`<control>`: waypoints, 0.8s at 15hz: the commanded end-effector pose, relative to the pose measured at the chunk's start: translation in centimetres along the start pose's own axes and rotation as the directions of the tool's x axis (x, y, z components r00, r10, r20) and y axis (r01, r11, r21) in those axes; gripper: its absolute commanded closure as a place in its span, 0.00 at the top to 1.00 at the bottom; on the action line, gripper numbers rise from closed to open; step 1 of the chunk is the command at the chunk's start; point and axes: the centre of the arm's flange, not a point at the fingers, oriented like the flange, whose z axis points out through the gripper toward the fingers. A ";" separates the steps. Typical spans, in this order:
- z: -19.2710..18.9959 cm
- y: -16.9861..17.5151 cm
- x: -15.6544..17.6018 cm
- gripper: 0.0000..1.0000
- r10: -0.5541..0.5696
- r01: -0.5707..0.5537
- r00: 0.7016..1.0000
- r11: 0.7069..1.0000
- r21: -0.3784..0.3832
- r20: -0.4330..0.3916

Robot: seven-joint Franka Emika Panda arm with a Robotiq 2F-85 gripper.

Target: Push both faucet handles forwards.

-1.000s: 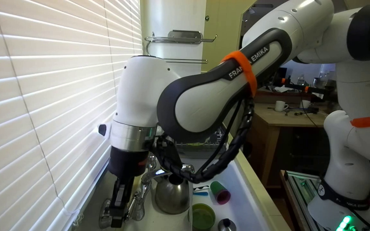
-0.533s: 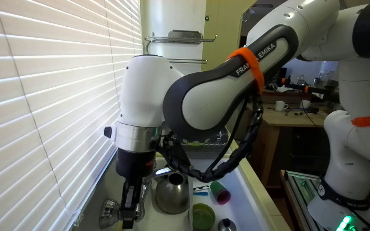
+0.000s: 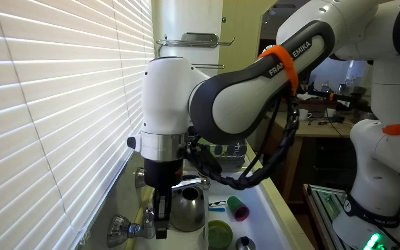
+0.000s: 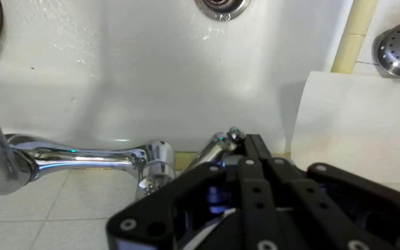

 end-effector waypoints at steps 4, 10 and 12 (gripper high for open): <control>-5.2 -2.8 -1.4 0.00 -0.146 0.148 0.985 0.989 0.016 -0.089; -9.8 -4.8 -8.2 0.33 -0.079 0.080 0.997 0.991 0.106 -0.008; -10.7 -4.6 -11.5 0.49 -0.017 0.010 0.997 0.995 0.099 0.073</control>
